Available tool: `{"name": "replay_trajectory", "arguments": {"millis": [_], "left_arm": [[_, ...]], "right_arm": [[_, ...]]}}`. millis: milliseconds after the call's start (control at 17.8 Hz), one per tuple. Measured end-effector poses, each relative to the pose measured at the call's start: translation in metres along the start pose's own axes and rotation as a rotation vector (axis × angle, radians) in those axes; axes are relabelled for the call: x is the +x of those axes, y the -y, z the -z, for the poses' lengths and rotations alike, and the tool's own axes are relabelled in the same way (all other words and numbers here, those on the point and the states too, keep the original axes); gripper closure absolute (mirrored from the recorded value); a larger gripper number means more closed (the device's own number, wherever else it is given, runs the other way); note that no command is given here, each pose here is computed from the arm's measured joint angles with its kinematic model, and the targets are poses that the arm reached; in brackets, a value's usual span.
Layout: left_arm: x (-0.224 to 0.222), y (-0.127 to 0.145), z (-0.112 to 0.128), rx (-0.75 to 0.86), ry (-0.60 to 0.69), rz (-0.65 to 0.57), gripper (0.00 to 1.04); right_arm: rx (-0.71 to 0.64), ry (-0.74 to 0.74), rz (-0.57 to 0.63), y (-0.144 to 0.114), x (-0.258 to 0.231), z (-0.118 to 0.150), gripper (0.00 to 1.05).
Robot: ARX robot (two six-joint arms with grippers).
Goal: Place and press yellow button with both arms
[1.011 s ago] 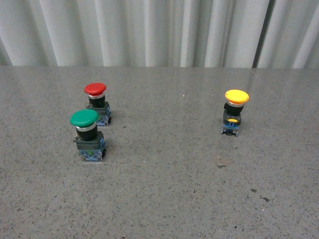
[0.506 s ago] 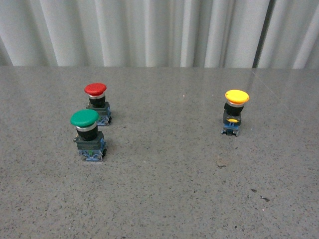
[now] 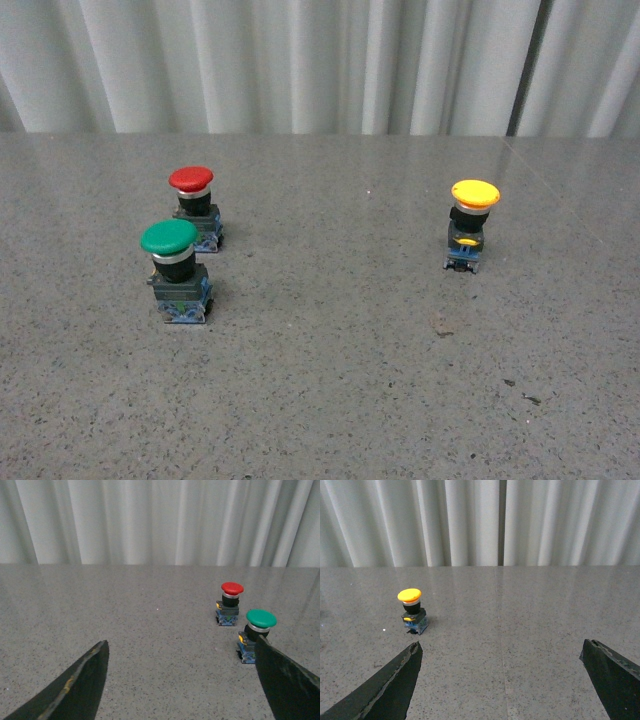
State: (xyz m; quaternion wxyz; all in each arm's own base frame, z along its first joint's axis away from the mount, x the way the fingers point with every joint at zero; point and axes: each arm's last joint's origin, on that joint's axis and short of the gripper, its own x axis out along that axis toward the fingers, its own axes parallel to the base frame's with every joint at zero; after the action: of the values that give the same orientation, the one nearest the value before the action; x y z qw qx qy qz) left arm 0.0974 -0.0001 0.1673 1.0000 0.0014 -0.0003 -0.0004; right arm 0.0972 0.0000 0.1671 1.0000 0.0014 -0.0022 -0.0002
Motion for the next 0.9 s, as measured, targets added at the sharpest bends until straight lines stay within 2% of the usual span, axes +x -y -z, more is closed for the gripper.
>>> {"name": "replay_trajectory", "arguments": {"millis": [56,112,337,506,618,730,899], "left_arm": [[0.0,0.0,0.0,0.0,0.0,0.0,0.1],[0.0,0.0,0.0,0.0,0.0,-0.001,0.06],[0.0,0.0,0.0,0.0,0.0,0.0,0.07],[0.0,0.0,0.0,0.0,0.0,0.0,0.07],[0.0,0.0,0.0,0.0,0.0,0.0,0.07],[0.0,0.0,0.0,0.0,0.0,0.0,0.07],[0.0,0.0,0.0,0.0,0.0,0.0,0.07]], "right_arm": [[0.0,0.0,0.0,0.0,0.0,0.0,0.07],[0.037,-0.004,-0.071,-0.001,0.002,-0.001,0.07],[0.085,-0.003,-0.16,-0.006,0.011,-0.014,0.07],[0.095,0.045,-0.235,-0.015,0.022,-0.037,0.07],[0.093,0.119,-0.28,-0.031,0.044,-0.07,0.07],[0.077,0.13,-0.325,-0.054,0.08,-0.089,0.07],[0.022,-0.001,-0.31,-0.092,0.141,-0.081,0.07]]}}
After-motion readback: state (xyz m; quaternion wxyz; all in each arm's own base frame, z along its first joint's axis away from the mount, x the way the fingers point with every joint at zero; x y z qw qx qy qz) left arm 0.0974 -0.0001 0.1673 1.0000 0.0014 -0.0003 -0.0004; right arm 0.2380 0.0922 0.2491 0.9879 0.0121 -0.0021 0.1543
